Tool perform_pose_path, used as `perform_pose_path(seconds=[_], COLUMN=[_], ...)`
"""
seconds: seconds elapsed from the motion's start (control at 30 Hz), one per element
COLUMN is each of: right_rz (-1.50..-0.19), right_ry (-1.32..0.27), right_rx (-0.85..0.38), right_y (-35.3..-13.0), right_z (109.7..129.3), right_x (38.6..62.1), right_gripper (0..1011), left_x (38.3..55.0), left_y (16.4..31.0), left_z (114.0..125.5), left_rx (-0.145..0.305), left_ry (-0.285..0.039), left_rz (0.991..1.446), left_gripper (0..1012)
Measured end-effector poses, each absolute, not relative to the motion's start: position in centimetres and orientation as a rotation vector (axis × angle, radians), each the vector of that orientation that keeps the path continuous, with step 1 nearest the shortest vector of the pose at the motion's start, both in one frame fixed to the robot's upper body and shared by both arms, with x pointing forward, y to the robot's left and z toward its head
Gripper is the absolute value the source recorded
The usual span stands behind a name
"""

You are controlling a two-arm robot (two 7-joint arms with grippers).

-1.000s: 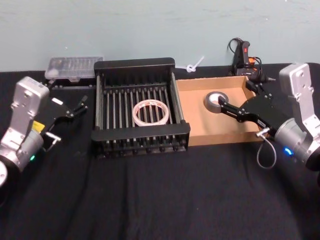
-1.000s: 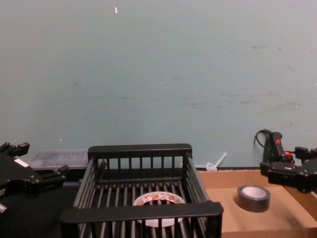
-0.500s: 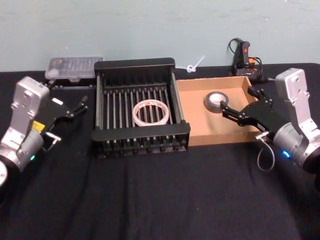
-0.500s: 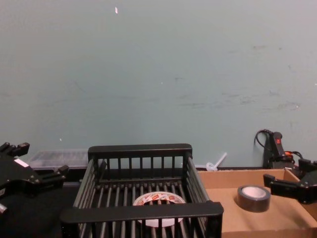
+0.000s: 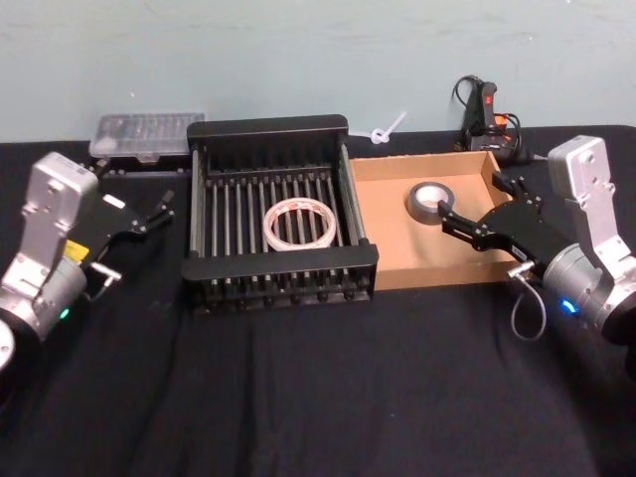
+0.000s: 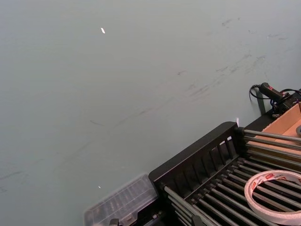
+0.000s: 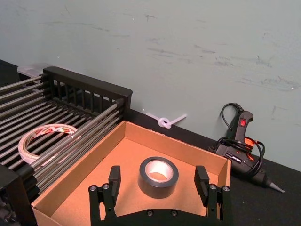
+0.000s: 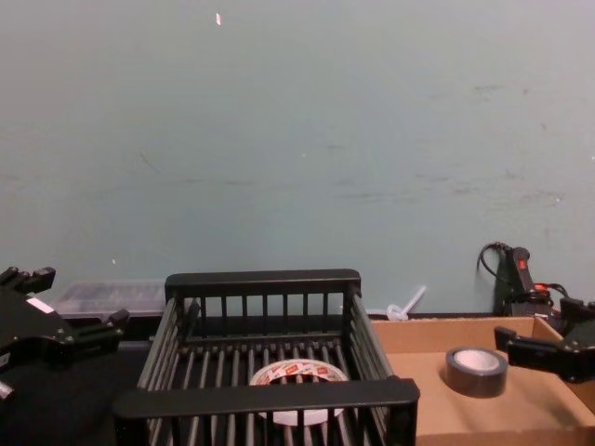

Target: Pick up the white tape and place it into the black box , Pick up the silver tape and place it into the brown box.

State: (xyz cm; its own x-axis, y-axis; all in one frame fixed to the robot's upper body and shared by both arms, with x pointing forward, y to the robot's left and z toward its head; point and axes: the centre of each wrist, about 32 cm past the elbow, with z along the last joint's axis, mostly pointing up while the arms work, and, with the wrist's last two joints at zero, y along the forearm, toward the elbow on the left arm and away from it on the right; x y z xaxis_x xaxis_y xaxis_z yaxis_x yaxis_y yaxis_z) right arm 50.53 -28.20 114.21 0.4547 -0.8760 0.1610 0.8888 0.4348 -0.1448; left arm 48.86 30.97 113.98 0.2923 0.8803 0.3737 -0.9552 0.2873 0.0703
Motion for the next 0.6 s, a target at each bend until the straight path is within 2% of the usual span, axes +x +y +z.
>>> perform_pose_path(seconds=[0.6], right_rz=[-1.098], right_ry=[-0.064], right_rx=[-0.220], right_y=[-28.19], right_z=[114.20], right_x=[50.48], right_gripper=[1002], left_x=[48.86], left_y=[30.97], left_z=[113.98], left_rx=[0.304], left_ry=[-0.285], left_rz=[1.248], left_gripper=[1002])
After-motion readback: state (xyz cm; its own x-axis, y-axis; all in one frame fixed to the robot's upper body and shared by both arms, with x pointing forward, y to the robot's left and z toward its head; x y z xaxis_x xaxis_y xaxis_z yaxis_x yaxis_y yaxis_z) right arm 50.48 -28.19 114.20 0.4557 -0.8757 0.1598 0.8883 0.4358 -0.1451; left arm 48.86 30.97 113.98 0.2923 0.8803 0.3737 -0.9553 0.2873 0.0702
